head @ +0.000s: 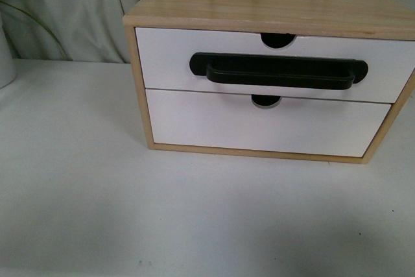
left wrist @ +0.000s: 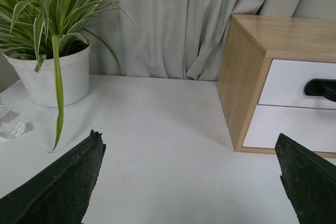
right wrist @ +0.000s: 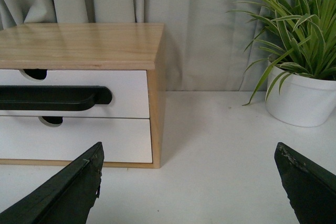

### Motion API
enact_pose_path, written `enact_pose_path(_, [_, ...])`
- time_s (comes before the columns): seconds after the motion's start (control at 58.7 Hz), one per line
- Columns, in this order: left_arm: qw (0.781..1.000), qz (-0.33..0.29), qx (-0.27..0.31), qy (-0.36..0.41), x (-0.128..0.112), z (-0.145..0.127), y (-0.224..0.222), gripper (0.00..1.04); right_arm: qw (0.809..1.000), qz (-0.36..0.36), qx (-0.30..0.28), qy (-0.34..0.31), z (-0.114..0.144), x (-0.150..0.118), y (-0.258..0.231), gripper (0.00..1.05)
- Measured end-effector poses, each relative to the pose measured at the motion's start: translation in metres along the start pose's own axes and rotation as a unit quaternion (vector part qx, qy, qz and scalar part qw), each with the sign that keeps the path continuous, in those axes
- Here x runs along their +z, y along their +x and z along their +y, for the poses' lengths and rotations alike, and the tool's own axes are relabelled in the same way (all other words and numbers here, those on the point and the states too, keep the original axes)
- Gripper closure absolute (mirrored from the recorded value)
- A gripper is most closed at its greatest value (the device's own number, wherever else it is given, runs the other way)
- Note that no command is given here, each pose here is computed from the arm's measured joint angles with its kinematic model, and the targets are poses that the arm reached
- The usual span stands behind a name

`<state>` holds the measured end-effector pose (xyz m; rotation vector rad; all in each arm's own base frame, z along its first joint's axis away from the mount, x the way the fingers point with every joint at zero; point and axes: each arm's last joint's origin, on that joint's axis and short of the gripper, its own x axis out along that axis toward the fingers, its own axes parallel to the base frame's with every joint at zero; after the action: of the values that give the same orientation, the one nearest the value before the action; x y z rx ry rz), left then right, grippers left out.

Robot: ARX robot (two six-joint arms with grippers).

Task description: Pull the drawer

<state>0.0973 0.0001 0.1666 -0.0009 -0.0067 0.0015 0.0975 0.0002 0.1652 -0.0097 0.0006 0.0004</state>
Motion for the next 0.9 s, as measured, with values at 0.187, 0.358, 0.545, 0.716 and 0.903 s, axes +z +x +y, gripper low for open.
enact_pose_path(0.187, [1.000, 0.000, 0.000, 0.000, 0.0000, 0.0000, 0.0000, 0.06, 1.000, 0.000, 0.000, 0.000, 0.0000, 0.0000, 0.0000, 0.09])
enact_pose_path(0.358, [1.000, 0.000, 0.000, 0.000, 0.0000, 0.0000, 0.0000, 0.06, 1.000, 0.000, 0.000, 0.000, 0.0000, 0.0000, 0.0000, 0.09])
enact_pose_path(0.545, [1.000, 0.000, 0.000, 0.000, 0.0000, 0.0000, 0.0000, 0.06, 1.000, 0.000, 0.000, 0.000, 0.0000, 0.0000, 0.0000, 0.09])
enact_pose_path(0.716, [1.000, 0.000, 0.000, 0.000, 0.0000, 0.0000, 0.0000, 0.06, 1.000, 0.000, 0.000, 0.000, 0.0000, 0.0000, 0.0000, 0.09])
enact_pose_path(0.903, [1.000, 0.000, 0.000, 0.000, 0.0000, 0.0000, 0.0000, 0.06, 1.000, 0.000, 0.000, 0.000, 0.0000, 0.0000, 0.0000, 0.09])
